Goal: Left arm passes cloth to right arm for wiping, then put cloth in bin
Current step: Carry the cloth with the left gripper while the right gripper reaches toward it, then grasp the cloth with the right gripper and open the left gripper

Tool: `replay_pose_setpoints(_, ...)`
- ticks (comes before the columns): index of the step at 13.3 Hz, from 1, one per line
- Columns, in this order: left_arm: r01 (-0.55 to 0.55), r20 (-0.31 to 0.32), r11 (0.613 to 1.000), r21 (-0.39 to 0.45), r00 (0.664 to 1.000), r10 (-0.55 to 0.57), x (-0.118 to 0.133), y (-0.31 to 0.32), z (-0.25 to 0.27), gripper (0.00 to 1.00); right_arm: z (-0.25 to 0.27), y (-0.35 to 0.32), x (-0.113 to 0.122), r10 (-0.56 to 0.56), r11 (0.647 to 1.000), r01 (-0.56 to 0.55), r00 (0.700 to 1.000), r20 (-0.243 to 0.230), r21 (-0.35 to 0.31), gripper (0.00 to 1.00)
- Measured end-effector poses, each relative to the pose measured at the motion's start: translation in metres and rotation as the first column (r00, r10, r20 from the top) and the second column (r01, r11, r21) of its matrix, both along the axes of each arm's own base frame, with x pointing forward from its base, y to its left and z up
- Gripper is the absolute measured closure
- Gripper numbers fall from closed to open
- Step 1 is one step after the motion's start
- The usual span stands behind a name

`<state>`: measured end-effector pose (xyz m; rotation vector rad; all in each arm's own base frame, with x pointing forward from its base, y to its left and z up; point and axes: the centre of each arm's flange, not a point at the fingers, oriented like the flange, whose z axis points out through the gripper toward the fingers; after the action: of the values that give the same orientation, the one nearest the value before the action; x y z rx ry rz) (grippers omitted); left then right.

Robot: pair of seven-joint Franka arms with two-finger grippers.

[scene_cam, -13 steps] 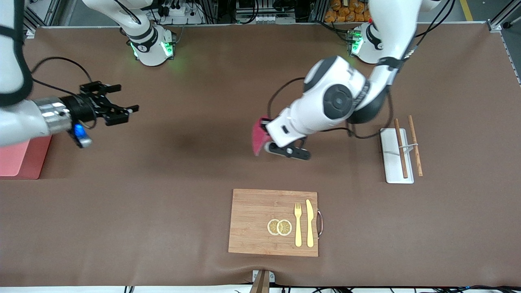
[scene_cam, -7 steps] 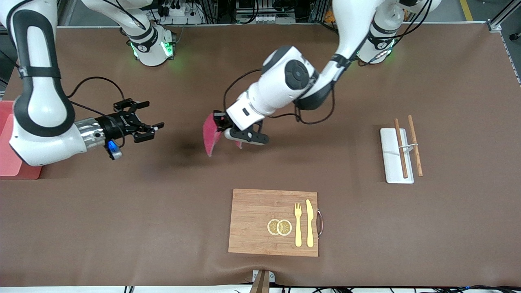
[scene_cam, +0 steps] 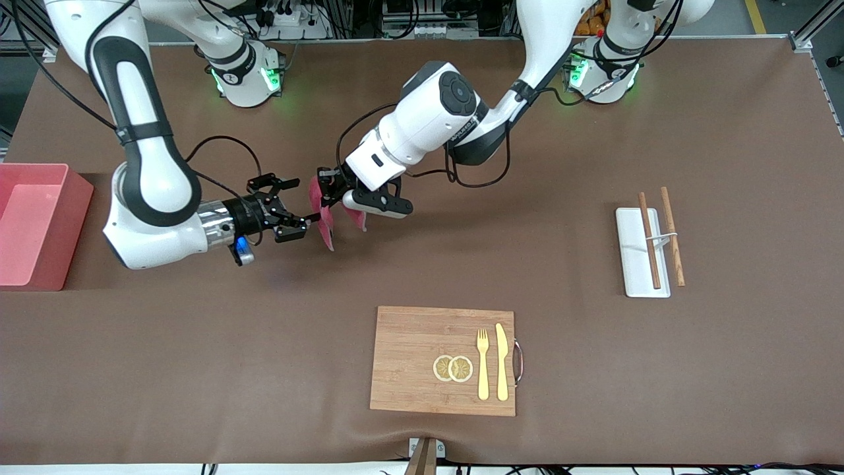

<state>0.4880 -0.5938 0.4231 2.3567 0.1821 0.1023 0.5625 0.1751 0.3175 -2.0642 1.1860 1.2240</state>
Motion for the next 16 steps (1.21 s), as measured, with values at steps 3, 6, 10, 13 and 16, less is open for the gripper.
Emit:
replay_pose_setpoints(3, 0.001, 0.001, 1.000, -0.001, 1.000, -0.001, -0.001, -0.001, 0.000, 0.96, 0.004, 0.020, 0.000, -0.036, 0.999, 0.036, 0.999, -0.013, 0.027, 0.00)
replay_pose_setpoints(6, 0.000, 0.002, 1.000, -0.002, 1.000, 0.000, -0.001, -0.001, 0.000, 0.96, 0.007, 0.021, 0.004, -0.066, 0.997, 0.066, 0.998, -0.008, 0.045, 0.07)
replay_pose_setpoints(10, 0.000, 0.003, 1.000, -0.002, 1.000, 0.000, -0.001, -0.001, 0.001, 0.96, 0.007, 0.035, 0.001, -0.052, 0.998, 0.051, 0.999, 0.000, 0.044, 0.40)
replay_pose_setpoints(13, -0.001, 0.004, 1.000, -0.002, 1.000, 0.001, -0.001, -0.001, 0.001, 0.96, 0.009, 0.053, -0.002, -0.040, 0.999, 0.039, 0.999, 0.023, 0.037, 0.74)
replay_pose_setpoints(16, -0.002, 0.005, 1.000, -0.003, 1.000, 0.002, 0.000, -0.001, 0.001, 0.96, 0.010, 0.053, 0.000, -0.046, 0.998, 0.045, 0.998, 0.030, 0.031, 0.93)
